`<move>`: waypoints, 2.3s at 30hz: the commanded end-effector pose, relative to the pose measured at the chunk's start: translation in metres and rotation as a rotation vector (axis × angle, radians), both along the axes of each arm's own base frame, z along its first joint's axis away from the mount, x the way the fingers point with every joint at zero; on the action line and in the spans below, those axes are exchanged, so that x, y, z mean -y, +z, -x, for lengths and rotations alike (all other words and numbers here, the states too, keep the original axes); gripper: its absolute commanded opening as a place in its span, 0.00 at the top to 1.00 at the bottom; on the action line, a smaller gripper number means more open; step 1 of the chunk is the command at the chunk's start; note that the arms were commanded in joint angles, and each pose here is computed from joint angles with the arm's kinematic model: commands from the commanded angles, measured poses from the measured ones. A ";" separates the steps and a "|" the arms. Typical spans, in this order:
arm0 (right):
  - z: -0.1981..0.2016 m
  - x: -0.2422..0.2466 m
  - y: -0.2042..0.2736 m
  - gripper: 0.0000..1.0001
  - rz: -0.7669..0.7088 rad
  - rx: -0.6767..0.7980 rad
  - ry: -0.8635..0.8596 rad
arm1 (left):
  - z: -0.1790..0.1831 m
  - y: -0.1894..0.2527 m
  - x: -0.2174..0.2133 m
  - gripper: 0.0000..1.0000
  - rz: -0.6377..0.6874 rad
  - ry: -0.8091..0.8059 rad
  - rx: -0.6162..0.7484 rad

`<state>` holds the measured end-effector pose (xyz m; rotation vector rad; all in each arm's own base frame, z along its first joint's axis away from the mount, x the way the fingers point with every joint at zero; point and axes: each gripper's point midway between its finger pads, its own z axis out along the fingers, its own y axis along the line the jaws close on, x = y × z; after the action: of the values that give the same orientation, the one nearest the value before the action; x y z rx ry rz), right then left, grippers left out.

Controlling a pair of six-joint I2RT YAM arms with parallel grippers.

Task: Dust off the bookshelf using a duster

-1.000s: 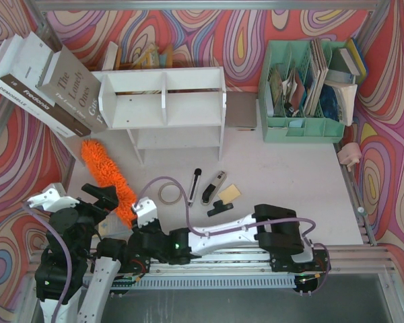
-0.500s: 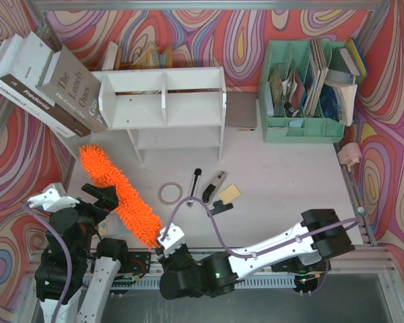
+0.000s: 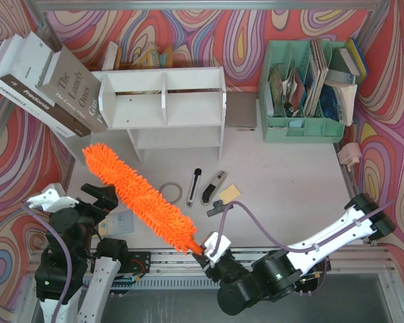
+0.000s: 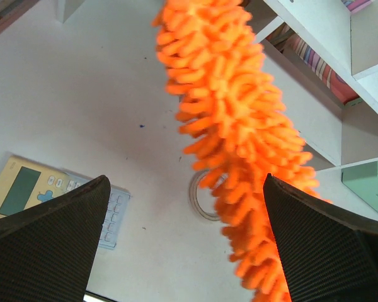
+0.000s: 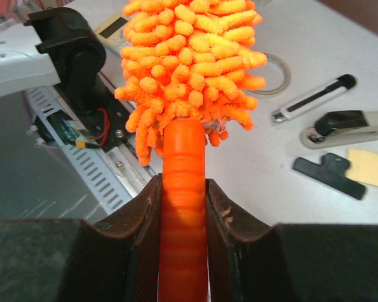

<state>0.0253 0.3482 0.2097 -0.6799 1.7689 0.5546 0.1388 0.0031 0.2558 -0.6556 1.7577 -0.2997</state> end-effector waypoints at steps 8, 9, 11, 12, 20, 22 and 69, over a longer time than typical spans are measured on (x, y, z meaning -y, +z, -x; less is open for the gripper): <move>-0.041 0.078 0.080 1.00 -0.078 0.136 -0.233 | 0.001 -0.004 -0.004 0.02 0.000 0.025 -0.007; -0.044 0.084 0.088 1.00 -0.093 0.129 -0.250 | 0.001 -0.004 -0.004 0.02 -0.001 0.025 -0.007; -0.052 0.099 0.103 1.00 -0.152 0.104 -0.287 | 0.001 -0.004 -0.004 0.02 0.000 0.024 -0.004; -0.054 0.105 0.108 1.00 -0.173 0.091 -0.295 | 0.001 -0.004 -0.004 0.02 0.000 0.026 -0.004; -0.070 0.132 0.140 1.00 -0.314 0.084 -0.340 | 0.001 -0.003 -0.003 0.02 0.002 0.022 0.003; -0.076 0.144 0.142 1.00 -0.366 0.060 -0.361 | 0.001 -0.004 -0.003 0.02 0.002 0.021 0.001; -0.187 0.183 0.116 1.00 -0.087 0.212 -0.841 | -0.001 -0.005 -0.001 0.02 0.006 0.013 -0.007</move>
<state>0.1916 0.1664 0.3191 0.0664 1.5730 -0.0462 0.1387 0.0041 0.2545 -0.6638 1.7557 -0.2962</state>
